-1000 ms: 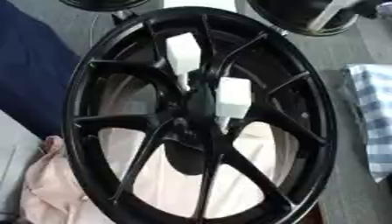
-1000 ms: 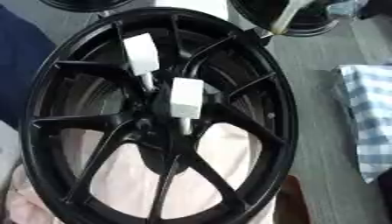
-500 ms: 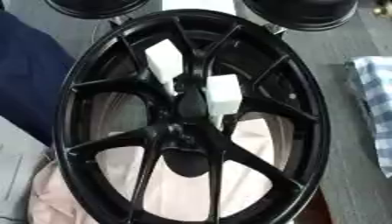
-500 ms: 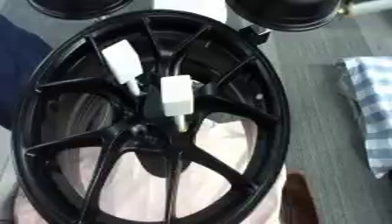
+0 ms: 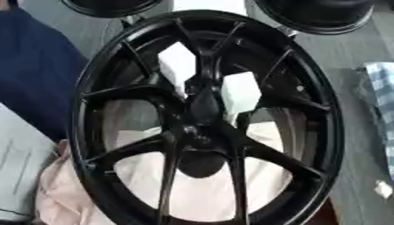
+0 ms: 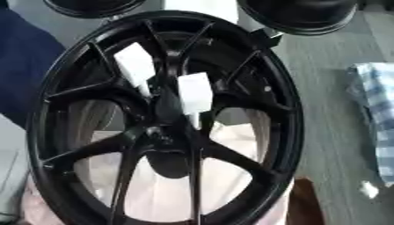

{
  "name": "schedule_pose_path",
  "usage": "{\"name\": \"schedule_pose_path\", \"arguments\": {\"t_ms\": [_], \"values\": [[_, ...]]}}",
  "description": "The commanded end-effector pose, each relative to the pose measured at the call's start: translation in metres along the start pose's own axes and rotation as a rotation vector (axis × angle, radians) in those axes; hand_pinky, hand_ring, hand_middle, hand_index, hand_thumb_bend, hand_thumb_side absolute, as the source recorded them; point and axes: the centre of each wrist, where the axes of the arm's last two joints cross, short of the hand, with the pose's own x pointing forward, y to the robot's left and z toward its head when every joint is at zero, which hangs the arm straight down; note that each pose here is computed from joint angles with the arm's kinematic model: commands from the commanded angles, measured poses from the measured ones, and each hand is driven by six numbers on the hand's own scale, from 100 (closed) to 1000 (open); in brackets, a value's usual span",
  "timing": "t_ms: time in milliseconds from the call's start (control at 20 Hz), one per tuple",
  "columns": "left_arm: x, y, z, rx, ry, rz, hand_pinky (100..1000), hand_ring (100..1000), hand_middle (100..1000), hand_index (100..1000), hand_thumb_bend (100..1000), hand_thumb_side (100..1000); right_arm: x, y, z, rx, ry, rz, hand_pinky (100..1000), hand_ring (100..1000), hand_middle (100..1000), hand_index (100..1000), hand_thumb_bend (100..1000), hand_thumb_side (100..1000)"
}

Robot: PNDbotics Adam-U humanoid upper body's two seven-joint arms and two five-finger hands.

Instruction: Pull the pin out of the wheel hub.

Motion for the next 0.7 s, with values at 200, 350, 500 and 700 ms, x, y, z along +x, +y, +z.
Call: {"name": "schedule_pose_path", "arguments": {"t_ms": [200, 350, 500, 700], "values": [[0.011, -0.004, -0.005, -0.04, -0.037, 0.008, 768, 602, 534, 721, 156, 737, 0.032, -0.016, 0.012, -0.182, -0.237, -0.07, 799, 627, 501, 693, 398, 261], [0.011, -0.007, -0.005, -0.051, -0.037, 0.016, 768, 602, 534, 721, 157, 737, 0.057, 0.007, 0.005, -0.173, -0.375, -0.147, 798, 615, 488, 681, 386, 232], [0.012, -0.01, -0.005, -0.063, -0.041, 0.024, 767, 602, 533, 721, 156, 736, 0.084, 0.035, 0.0, -0.152, -0.495, -0.243, 800, 611, 486, 678, 364, 233], [0.013, -0.012, -0.005, -0.071, -0.045, 0.03, 767, 602, 533, 721, 156, 733, 0.122, 0.069, 0.0, -0.12, -0.601, -0.387, 798, 609, 486, 678, 339, 241]]}}
